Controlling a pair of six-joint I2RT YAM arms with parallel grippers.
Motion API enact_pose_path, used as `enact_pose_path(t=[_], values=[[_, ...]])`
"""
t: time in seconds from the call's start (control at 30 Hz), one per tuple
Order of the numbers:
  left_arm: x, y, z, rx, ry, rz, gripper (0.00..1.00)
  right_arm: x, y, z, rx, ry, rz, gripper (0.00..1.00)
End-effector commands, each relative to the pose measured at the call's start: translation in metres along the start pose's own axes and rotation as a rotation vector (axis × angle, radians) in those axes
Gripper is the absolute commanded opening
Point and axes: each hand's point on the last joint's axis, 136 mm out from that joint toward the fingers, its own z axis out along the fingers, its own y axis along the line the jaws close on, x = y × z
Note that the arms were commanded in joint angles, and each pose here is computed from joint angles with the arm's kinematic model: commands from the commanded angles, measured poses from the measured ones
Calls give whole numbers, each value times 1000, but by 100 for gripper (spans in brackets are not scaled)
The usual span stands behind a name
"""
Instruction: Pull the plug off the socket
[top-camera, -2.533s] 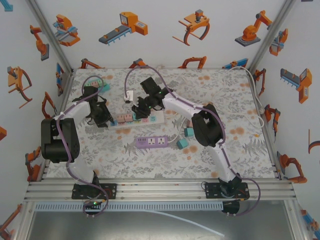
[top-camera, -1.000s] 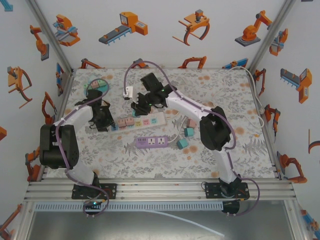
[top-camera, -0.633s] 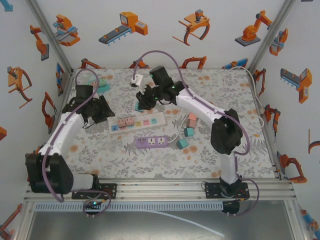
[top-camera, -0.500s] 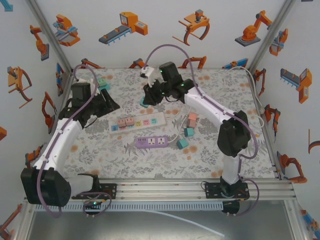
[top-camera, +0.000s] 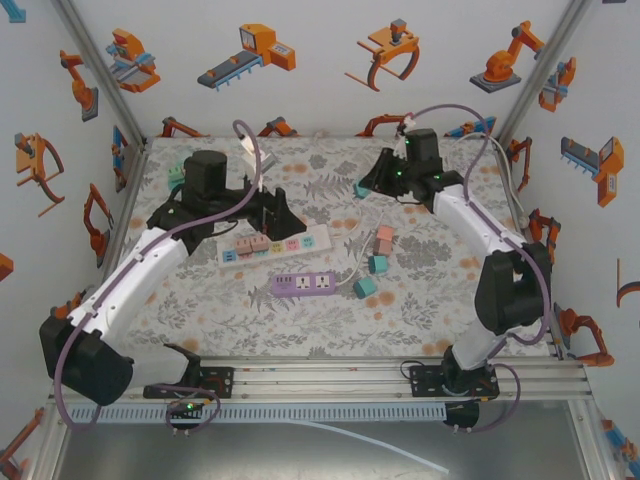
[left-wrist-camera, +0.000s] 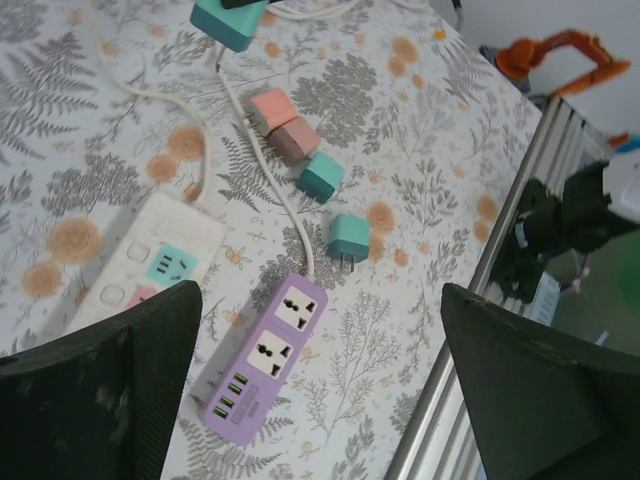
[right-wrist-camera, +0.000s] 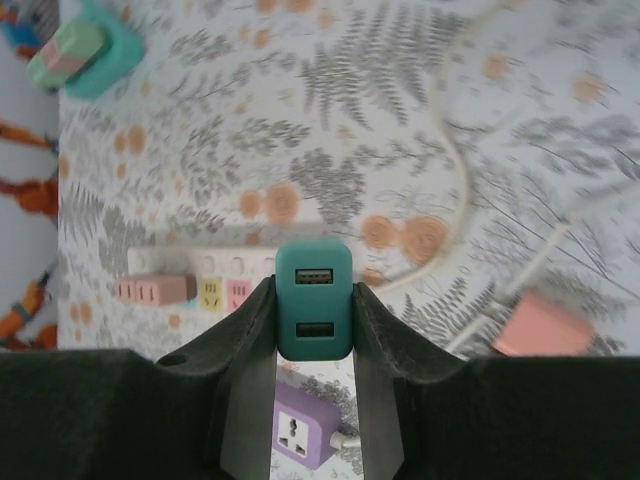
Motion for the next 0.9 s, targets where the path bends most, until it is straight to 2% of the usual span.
enact_pose_path(t=[0.0, 0.23, 0.4, 0.87], values=[[-10, -26, 8, 108, -11, 157, 97, -19, -34, -18, 73, -114, 245, 11], [0, -41, 18, 134, 28, 239, 97, -8, -107, -21, 155, -190, 466, 12], [0, -38, 20, 115, 32, 240, 97, -2, -126, -7, 149, -193, 474, 13], [0, -29, 25, 78, 33, 220, 97, 36, -153, 37, 138, -84, 504, 17]])
